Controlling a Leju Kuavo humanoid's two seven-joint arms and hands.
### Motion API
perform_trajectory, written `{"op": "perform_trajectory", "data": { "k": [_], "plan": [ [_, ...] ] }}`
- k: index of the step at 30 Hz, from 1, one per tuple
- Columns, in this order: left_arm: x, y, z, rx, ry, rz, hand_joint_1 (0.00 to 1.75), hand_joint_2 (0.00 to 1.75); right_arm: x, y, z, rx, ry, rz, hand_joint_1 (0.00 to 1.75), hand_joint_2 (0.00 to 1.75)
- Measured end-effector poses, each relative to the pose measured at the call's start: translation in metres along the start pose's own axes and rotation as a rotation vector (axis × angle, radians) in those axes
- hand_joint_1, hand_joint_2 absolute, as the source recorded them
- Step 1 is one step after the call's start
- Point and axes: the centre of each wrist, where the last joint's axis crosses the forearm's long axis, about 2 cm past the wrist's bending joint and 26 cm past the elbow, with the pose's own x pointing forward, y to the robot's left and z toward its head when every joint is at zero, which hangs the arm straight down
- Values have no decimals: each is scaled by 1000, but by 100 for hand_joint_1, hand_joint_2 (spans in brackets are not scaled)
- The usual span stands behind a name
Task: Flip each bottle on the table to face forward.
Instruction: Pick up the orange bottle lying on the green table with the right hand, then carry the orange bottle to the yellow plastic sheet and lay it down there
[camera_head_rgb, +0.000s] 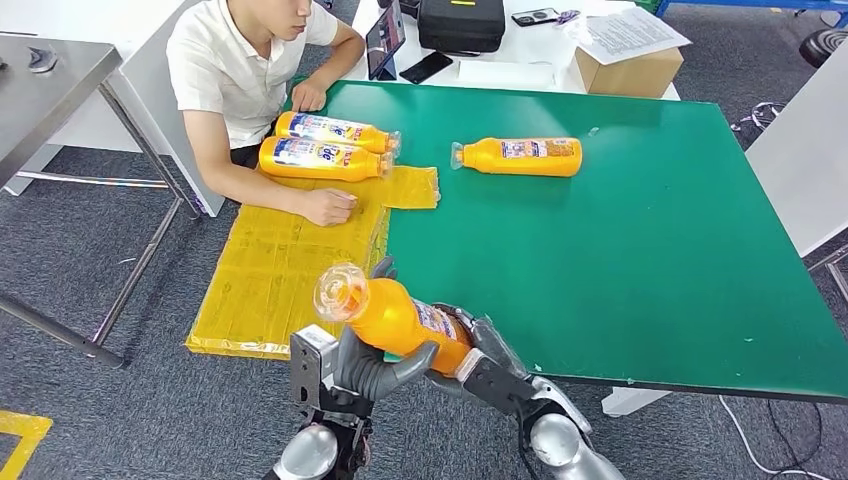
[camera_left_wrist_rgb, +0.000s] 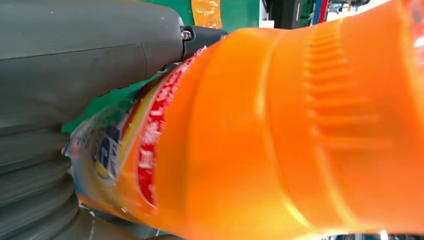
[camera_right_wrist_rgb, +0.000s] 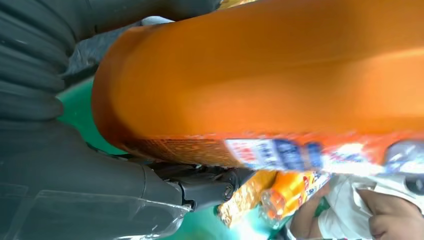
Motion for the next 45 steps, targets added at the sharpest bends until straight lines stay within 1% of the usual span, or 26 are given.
{"op": "perform_trajectory", "data": {
  "k": [4,5,6,7,8,9,10,11,12,14,17,20,24,27,29,31,34,35,36,38,40,41,42,45],
  "plan": [
    [1,-1,-2,-44,79,77,0,175,0,2,-6,17,1,48,175,175],
    [1,-1,-3,-48,87,91,19,175,0,2,-7,20,0,56,175,175],
    [2,0,-4,-49,91,100,62,175,0,2,-8,22,-1,61,169,175],
    [2,1,-5,-49,94,106,106,175,0,2,-9,25,-2,65,159,175],
    [2,1,-6,-48,98,112,150,175,0,2,-10,26,-3,67,129,175],
    [2,2,-6,-48,102,118,175,175,0,2,-10,28,-3,68,85,175],
    [2,2,-6,-49,107,128,175,175,0,2,-11,29,-4,67,47,175],
    [2,3,-7,-50,112,141,175,175,0,2,-11,31,-5,64,13,131],
    [2,3,-7,-54,119,161,175,175,1,2,-11,33,-10,57,0,87],
    [2,5,-7,-65,133,212,175,175,2,4,-13,36,-27,36,0,0],
    [2,7,-6,-66,128,259,175,175,5,6,-17,18,-61,12,0,0],
    [7,8,-6,-53,77,261,175,175,10,8,-18,-62,-115,28,0,0],
    [21,11,-6,-34,4,287,175,175,21,14,-14,-261,-193,63,0,0],
    [33,18,-6,-4,-43,326,175,175,28,11,-8,-444,-225,79,0,0],
    [40,23,-8,40,-101,269,175,175,32,5,-5,-568,-242,105,0,0],
    [45,29,-10,119,-196,77,175,175,35,-1,-1,-678,-254,138,0,0],
    [51,39,-16,239,-415,-368,175,175,42,-10,7,-835,-263,189,0,0],
    [53,42,-19,252,-491,-509,175,175,46,-15,8,-880,-269,203,0,0],
    [55,46,-22,246,-545,-618,175,175,49,-19,9,-915,-275,213,0,0],
    [57,52,-26,212,-616,-829,175,175,55,-26,9,-968,-287,227,0,0],
    [58,61,-32,181,-638,-1063,175,175,59,-33,9,-1008,-298,236,0,0],
    [58,66,-36,175,-620,-1166,175,175,61,-36,8,-1024,-302,239,0,0],
    [57,71,-41,175,-577,-1235,175,175,62,-38,8,-1035,-306,241,0,0],
    [50,83,-57,156,-396,-1344,175,175,64,-41,6,-1052,-314,243,0,0]
  ]
}}
